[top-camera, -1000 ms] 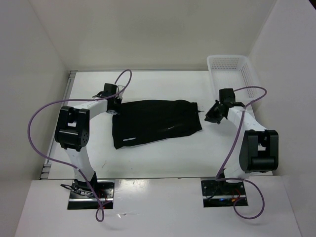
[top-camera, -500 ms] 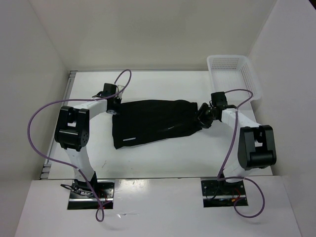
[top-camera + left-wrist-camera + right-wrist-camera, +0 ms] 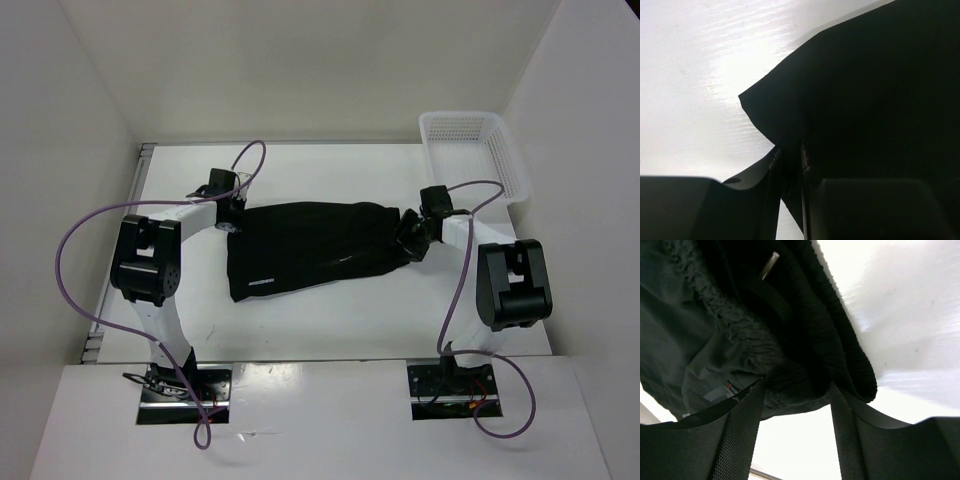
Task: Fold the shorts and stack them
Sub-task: Fold the shorts
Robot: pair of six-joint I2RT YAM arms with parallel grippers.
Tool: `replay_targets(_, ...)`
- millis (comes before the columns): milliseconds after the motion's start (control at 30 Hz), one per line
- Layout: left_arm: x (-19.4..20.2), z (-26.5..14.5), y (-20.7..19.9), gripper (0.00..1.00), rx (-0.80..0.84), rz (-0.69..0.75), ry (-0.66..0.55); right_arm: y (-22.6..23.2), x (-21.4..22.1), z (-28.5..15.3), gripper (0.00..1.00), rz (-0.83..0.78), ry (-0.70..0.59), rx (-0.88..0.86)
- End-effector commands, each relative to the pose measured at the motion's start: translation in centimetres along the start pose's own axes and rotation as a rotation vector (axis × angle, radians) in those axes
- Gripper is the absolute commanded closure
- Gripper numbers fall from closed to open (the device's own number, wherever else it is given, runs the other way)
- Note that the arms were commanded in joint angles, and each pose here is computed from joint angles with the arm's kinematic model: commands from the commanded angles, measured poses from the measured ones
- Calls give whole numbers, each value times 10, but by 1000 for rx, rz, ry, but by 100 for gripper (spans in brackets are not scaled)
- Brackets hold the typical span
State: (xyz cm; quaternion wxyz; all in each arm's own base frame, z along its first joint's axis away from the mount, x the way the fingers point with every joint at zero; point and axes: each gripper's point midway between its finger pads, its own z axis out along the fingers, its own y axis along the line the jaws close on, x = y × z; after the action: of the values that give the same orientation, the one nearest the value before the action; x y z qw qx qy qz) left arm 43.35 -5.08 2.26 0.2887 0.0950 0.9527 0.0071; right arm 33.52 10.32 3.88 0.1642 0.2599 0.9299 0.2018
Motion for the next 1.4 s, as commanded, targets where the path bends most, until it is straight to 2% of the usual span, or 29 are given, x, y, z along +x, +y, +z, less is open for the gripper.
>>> replay_targets(0, 10, 5, -3, 74, 24, -1, 35, 7, -11, 5, 39, -25, -36, 10)
replay_targets(133, 10, 5, -3, 74, 24, -1, 35, 8, -2, 19, 39, -25, 5, 18)
replay_targets(200, 10, 5, -3, 74, 24, -1, 35, 10, 0, 22, 48, -16, 21, 2)
replay_targets(233, 10, 5, -3, 74, 24, -1, 35, 10, 0, 22, 54, -16, 21, 2)
replay_targets(267, 7, 2, -2, 74, 24, -1, 26, 12, -1, 19, 70, -18, 14, -3)
replay_targets(367, 11, 3, -1, 78, 15, 0, 36, 11, -10, 9, 100, -29, -29, 34)
replay_targets(533, 15, 7, -1, 90, 15, 0, 37, 14, -21, -23, 100, -45, -98, 67)
replay_targets(767, 18, 10, 0, 91, 7, 0, 47, 11, -7, -34, 100, -17, -57, 73)
replay_targets(900, 20, 9, 0, 88, 8, 0, 56, -16, 6, -25, 100, 47, -18, 115)
replay_targets(933, 20, 9, 0, 88, 8, 0, 56, -18, 5, -23, 98, 56, -19, 108)
replay_targets(967, 20, 9, 0, 87, 8, 0, 56, -23, 7, -22, 91, 78, -13, 119)
replay_targets(1033, 22, 8, -2, 84, 19, 0, 65, -29, 2, -19, 64, 94, -25, 119)
replay_targets(1100, 24, 8, -4, 80, 29, 0, 73, -27, 0, -19, 31, 92, -34, 112)
replay_targets(1200, 23, 5, -7, 76, 49, -1, 72, -16, -2, -16, 20, 86, -25, 53)
replay_targets(1267, 26, 4, -8, 75, 49, -1, 81, -15, 1, -14, 16, 112, -18, 44)
replay_targets(1367, 25, 4, -10, 73, 60, -1, 80, -21, 7, -9, 16, 127, -4, 57)
